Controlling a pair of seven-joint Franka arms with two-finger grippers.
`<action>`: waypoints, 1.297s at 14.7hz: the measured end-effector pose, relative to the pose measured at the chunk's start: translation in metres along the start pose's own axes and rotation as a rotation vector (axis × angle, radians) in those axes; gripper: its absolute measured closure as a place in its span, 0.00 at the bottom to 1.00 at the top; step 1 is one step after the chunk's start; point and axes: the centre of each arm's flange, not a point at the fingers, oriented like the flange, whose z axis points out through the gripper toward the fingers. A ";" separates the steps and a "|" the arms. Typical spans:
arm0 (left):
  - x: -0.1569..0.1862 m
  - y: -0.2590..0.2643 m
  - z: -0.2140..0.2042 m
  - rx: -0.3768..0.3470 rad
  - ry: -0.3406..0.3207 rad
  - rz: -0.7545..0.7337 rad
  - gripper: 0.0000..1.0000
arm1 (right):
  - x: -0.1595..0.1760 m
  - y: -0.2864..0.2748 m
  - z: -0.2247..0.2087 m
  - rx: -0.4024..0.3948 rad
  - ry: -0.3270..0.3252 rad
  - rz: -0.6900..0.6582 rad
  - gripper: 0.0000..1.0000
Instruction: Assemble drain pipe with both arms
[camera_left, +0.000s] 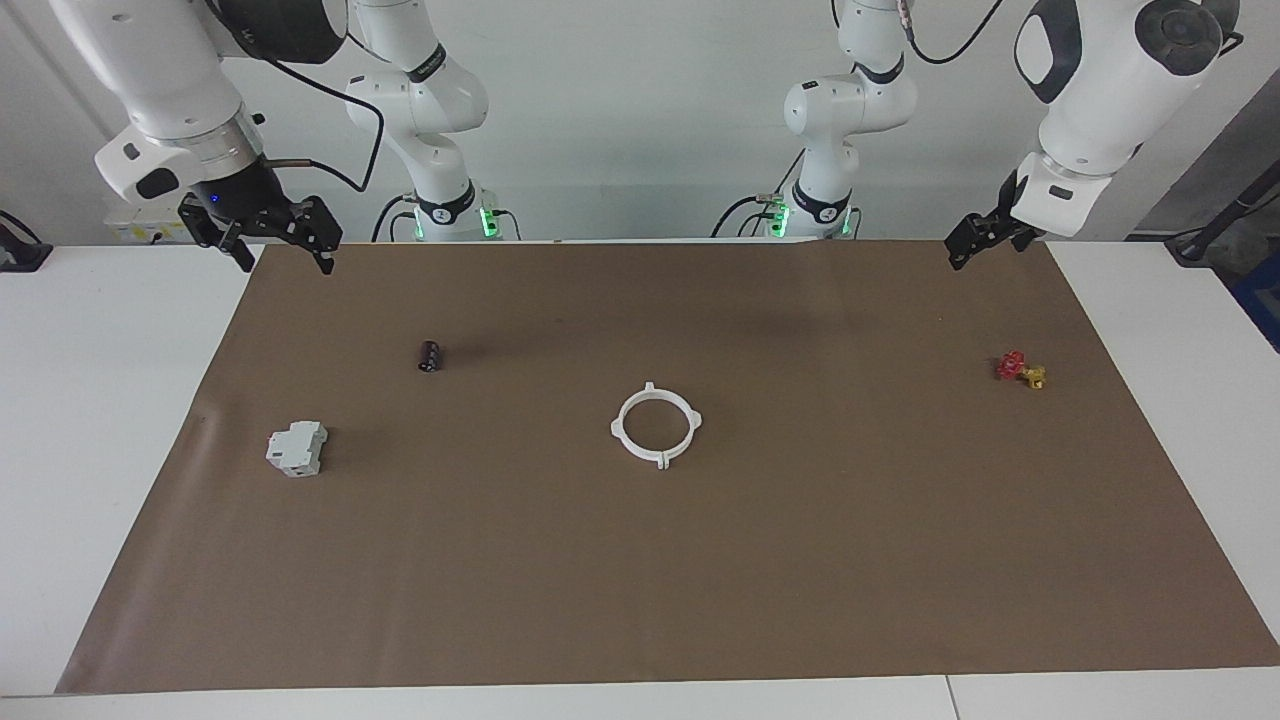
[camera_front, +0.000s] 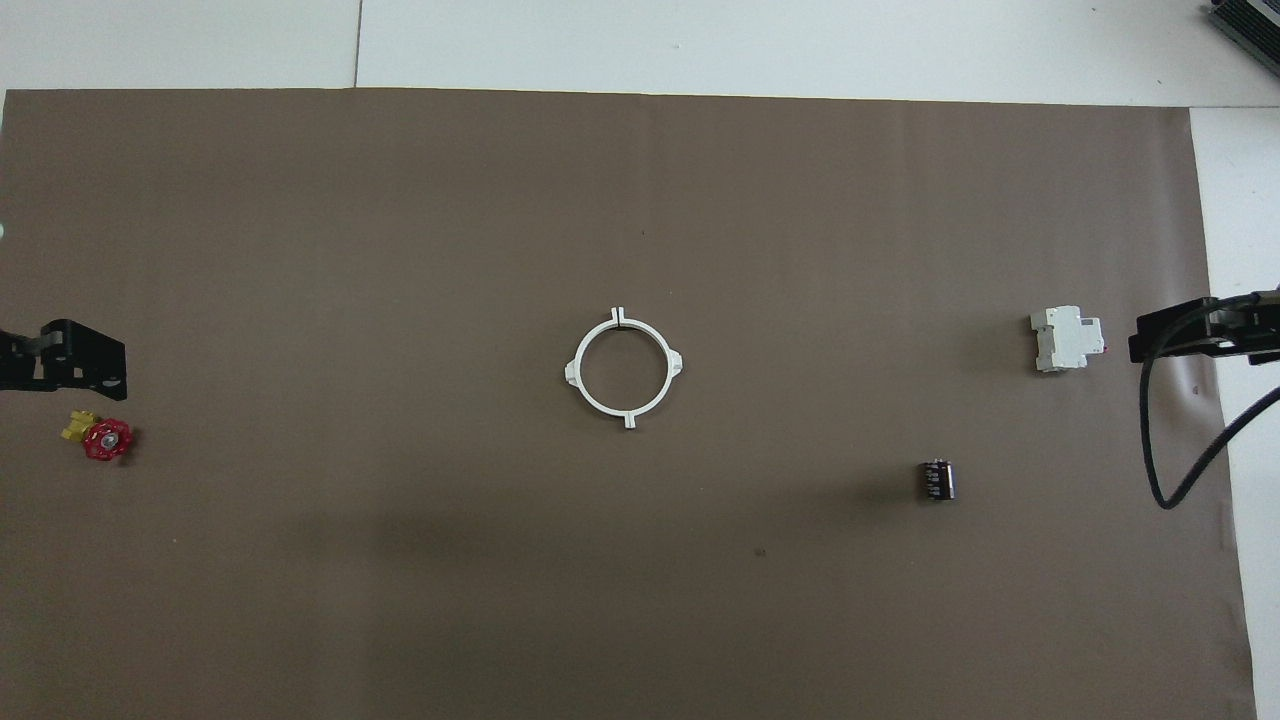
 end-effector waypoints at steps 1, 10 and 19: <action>-0.001 0.003 0.000 -0.003 -0.001 0.011 0.00 | 0.000 0.000 0.000 0.000 0.000 0.000 0.00; -0.002 0.001 -0.010 -0.093 0.035 0.124 0.00 | 0.000 0.000 0.000 0.000 0.000 0.000 0.00; 0.010 0.002 -0.022 -0.113 0.152 0.103 0.00 | 0.000 0.000 0.000 0.000 0.000 0.000 0.00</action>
